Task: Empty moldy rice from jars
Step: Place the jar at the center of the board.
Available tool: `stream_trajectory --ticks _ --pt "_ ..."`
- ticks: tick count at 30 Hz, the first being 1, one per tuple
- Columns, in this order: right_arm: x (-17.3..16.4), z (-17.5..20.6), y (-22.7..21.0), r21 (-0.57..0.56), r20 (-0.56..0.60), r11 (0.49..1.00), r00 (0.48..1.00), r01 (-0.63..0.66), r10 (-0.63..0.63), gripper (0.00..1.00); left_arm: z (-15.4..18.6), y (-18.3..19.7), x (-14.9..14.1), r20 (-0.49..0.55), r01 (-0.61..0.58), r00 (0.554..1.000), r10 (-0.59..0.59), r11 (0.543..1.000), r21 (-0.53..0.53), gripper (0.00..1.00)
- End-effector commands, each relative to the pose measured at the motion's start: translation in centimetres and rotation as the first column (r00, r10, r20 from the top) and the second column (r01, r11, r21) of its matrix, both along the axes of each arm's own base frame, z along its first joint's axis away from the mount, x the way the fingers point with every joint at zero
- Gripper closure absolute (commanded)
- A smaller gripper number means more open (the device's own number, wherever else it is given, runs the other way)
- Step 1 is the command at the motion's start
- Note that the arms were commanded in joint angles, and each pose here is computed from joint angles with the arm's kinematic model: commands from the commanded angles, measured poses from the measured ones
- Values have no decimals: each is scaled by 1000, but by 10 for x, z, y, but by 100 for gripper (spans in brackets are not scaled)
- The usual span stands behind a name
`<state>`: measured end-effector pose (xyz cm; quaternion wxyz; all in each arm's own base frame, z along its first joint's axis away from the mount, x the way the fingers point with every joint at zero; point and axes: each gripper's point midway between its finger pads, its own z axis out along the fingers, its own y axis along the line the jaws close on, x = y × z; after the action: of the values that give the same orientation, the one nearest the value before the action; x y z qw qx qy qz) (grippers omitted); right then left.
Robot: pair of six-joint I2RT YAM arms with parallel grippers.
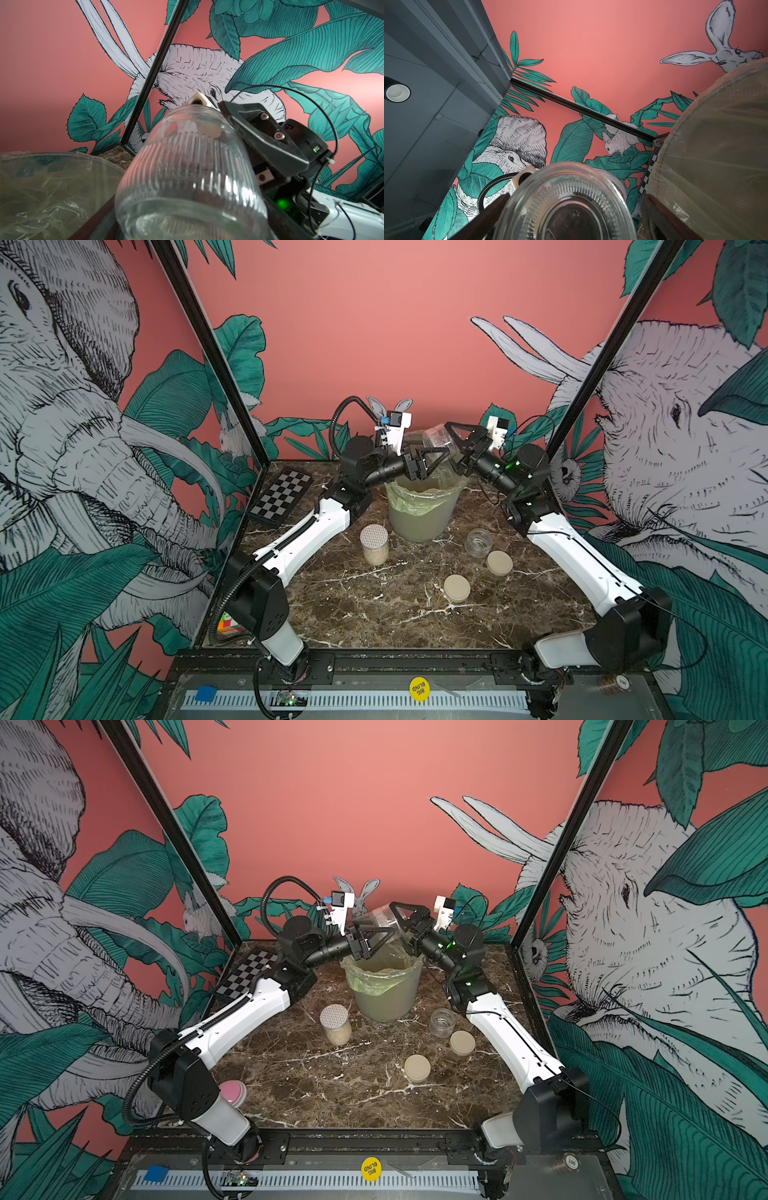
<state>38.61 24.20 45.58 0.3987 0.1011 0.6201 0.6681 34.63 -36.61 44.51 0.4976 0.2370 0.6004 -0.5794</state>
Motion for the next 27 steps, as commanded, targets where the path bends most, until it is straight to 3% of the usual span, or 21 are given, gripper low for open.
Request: stream_trajectory --ticks 1,12,27 --pt "-6 26 0 30 92 1000 996 -3 0 4 33 8 -19 89 18 996 -12 998 -60 100" --pt "-8 37 2 40 120 999 993 -13 8 5 22 3 -12 73 14 997 -10 999 -45 100" --pt "-11 39 6 27 135 999 990 -33 29 15 18 -2 -9 61 14 998 -12 999 -35 100"
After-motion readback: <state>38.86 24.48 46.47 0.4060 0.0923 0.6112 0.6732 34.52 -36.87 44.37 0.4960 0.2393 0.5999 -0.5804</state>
